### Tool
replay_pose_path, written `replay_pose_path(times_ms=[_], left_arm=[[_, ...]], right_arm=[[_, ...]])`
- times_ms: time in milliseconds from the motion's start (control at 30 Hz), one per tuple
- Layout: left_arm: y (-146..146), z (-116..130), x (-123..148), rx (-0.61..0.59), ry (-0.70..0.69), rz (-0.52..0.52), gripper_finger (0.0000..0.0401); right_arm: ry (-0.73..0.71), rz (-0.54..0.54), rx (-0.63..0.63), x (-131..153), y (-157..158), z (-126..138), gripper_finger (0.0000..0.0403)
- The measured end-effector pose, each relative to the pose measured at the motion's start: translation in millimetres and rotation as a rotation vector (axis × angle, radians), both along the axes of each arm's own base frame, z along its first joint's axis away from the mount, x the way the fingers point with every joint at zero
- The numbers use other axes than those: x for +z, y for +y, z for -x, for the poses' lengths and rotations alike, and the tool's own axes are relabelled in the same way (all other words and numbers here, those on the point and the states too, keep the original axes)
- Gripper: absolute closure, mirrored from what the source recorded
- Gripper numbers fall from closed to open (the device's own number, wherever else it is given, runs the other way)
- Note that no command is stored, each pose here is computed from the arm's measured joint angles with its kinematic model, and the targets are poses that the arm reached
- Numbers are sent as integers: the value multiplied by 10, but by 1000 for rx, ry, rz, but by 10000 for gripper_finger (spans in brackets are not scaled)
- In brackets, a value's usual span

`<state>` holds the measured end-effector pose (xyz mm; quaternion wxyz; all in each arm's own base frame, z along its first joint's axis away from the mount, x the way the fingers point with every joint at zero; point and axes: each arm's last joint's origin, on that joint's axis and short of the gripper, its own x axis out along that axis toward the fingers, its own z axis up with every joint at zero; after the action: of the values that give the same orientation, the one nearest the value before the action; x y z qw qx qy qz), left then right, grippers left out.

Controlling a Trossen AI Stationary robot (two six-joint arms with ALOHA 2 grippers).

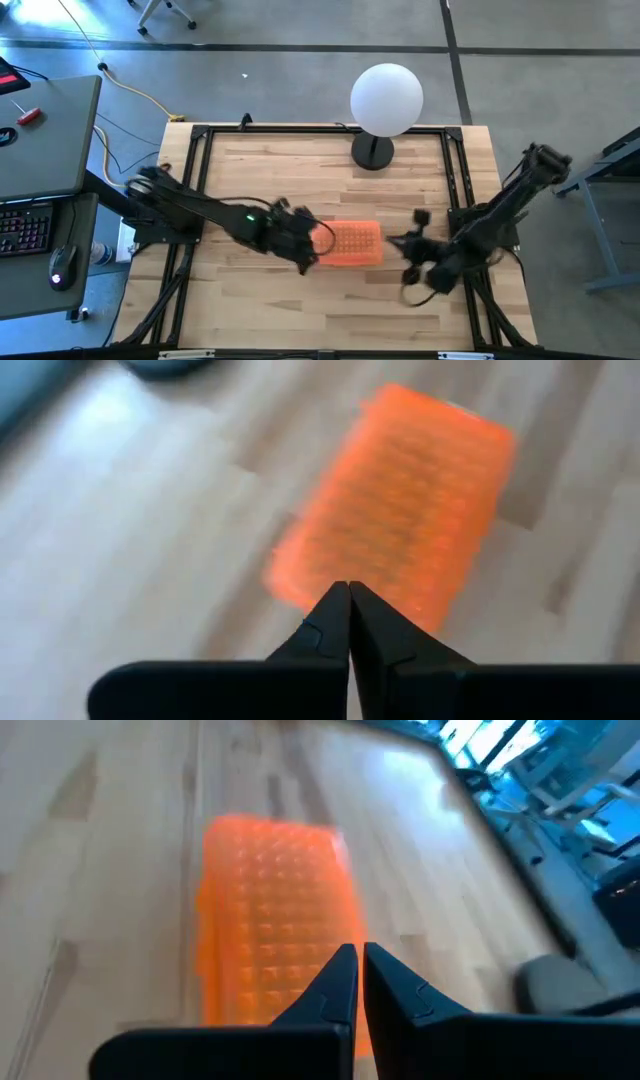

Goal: Pick & place school supplies into a supply box
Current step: Return to Home Position

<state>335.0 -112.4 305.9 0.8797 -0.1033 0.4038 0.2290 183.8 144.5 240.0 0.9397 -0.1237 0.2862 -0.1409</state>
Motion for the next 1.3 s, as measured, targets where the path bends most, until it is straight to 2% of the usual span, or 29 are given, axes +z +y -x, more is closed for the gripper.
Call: replay_pose_path(times_ms=[133,200,267,367,467,567,667,767,867,933,1033,1167,1300], left_arm=[[75,443,351,21,3,-97,373],[58,674,481,1,11,-145,381],[22,898,559,-13,31,-228,386],[-4,1188,630,-33,8,-290,380],[10,1435,632,-61,-53,-261,368],[69,1641,588,-78,-162,-181,363],[143,1743,439,-110,-284,-108,368],[165,1785,220,-216,-430,-54,380],[230,1776,-19,-334,-559,-47,386],[319,1766,-191,-352,-608,-80,385],[519,1857,-390,-305,-651,-86,374],[756,1973,-689,-248,-671,27,365],[913,2112,-889,-221,-728,54,373]], right_arm=[[-61,-81,16,342,-247,376,403],[-107,-150,40,409,-326,543,403],[-153,-183,82,347,-371,676,403],[-197,-189,191,127,-408,839,403],[-289,-238,291,-53,-438,951,403],[-388,-247,415,-152,-480,1029,403],[-485,-246,619,-183,-529,1098,403],[-595,-251,778,-229,-582,1159,403],[-655,-265,767,-315,-658,1188,403],[-668,-267,757,-371,-697,1201,403],[-687,-219,762,-410,-746,1224,403],[-741,-156,797,-378,-790,1258,403],[-726,-105,775,-381,-795,1252,403]])
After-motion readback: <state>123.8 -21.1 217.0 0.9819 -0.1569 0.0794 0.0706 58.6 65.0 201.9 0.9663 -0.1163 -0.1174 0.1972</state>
